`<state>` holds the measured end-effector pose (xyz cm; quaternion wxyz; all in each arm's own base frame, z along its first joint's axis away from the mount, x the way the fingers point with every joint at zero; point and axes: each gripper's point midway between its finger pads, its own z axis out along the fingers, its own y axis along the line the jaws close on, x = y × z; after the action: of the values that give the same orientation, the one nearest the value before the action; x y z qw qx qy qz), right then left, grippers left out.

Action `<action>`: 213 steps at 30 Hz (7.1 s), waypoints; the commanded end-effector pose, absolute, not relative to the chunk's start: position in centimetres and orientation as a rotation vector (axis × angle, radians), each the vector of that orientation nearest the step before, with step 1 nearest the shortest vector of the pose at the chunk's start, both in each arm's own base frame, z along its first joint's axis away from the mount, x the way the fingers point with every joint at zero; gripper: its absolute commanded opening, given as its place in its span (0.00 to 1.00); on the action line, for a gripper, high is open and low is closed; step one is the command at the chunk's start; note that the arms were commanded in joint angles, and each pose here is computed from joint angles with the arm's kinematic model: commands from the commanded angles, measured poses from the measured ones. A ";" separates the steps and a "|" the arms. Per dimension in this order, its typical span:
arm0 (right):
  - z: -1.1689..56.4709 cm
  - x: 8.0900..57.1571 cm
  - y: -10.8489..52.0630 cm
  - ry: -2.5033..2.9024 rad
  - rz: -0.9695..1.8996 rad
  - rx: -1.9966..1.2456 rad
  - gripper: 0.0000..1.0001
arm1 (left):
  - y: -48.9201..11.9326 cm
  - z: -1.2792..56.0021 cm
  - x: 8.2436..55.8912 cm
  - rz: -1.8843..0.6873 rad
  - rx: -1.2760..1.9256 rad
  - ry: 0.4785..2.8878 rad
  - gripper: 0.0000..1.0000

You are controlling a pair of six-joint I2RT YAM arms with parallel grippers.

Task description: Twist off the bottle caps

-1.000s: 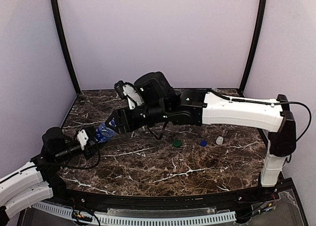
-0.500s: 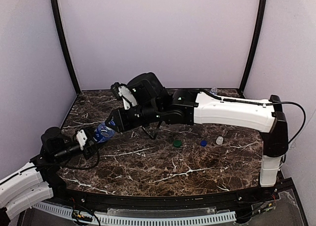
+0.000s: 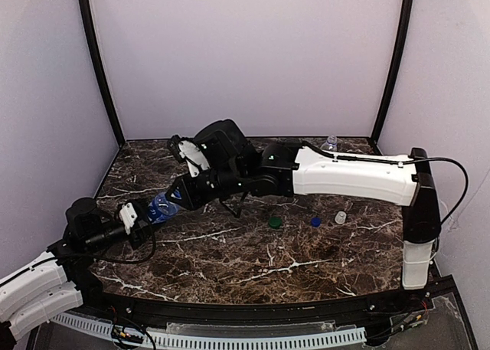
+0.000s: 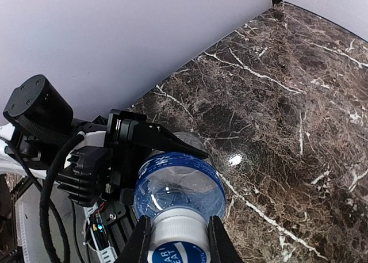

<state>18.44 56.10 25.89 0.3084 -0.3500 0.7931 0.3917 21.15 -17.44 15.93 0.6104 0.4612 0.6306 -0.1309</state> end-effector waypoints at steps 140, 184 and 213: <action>28.7 9.2 54.1 0.235 -0.354 -1.782 0.98 | -19.7 15.9 17.0 -0.596 1.194 1.362 0.25; 31.6 14.4 56.5 1.329 1.131 -1.274 0.55 | -19.3 20.8 17.5 -0.628 1.045 1.298 0.27; 30.9 22.3 51.4 1.655 0.738 -1.047 0.00 | -19.2 20.3 17.5 -0.617 1.049 1.301 0.99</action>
<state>17.65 55.24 28.58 0.4641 -0.4958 0.6247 0.3852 17.56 -19.26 20.35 0.6245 0.4564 0.5727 -0.2714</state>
